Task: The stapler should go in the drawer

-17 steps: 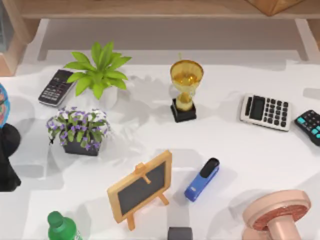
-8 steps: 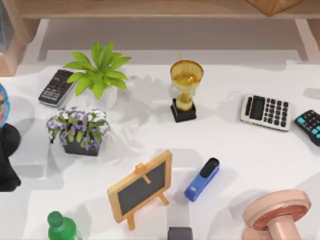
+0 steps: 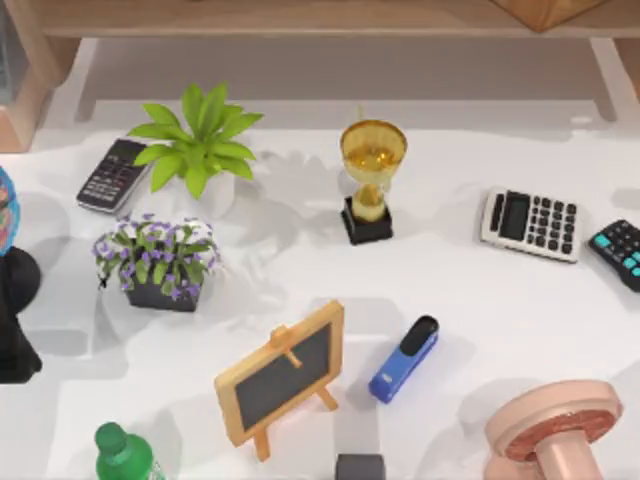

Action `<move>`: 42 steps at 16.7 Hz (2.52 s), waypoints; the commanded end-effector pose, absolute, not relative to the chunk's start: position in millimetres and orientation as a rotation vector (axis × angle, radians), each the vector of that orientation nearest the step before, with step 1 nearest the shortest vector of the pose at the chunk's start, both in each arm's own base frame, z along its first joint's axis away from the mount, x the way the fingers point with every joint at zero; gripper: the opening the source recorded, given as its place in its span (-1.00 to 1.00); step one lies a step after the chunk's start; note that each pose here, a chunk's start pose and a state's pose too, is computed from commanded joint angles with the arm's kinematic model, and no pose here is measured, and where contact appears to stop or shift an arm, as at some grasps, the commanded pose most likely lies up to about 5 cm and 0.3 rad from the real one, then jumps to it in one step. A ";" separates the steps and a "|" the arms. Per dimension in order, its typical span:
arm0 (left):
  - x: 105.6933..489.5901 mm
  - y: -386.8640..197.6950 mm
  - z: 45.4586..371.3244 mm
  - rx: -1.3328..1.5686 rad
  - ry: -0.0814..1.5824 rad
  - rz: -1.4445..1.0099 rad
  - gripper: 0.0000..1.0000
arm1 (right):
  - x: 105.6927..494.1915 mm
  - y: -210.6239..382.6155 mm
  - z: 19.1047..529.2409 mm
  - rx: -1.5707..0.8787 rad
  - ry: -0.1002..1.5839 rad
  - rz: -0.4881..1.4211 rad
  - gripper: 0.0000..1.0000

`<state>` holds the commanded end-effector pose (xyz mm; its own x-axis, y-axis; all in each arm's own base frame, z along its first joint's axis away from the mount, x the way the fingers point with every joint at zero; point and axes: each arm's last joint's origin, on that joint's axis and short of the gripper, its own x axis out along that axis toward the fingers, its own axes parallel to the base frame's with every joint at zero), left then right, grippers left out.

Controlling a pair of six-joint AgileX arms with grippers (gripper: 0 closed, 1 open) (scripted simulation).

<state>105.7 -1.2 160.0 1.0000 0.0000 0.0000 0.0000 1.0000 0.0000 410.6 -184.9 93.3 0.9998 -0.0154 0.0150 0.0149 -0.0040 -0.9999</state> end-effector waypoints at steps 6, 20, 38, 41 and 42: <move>105.7 -1.2 160.0 0.000 0.000 0.000 1.00 | 365.2 -181.4 87.2 -1.565 0.018 -0.007 -1.00; 105.7 -1.2 160.0 0.000 0.000 0.000 1.00 | 303.0 -178.9 86.8 -1.564 0.014 -0.002 -1.00; 105.7 -1.2 160.0 0.000 0.000 0.000 1.00 | 241.4 -176.7 86.6 -1.565 0.009 0.002 -1.00; 105.7 -1.2 160.0 0.000 0.000 0.000 1.00 | 241.4 -176.7 86.6 -1.565 0.009 0.002 -0.70; 105.7 -1.2 160.0 0.000 0.000 0.000 1.00 | 241.4 -176.7 86.6 -1.565 0.009 0.002 -0.55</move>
<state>105.7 -1.2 160.0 1.0000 0.0000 0.0000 0.0000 1.0000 0.0000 241.4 -176.7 86.6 1.0000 -0.0049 -0.0069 -0.0069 0.0062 -1.0000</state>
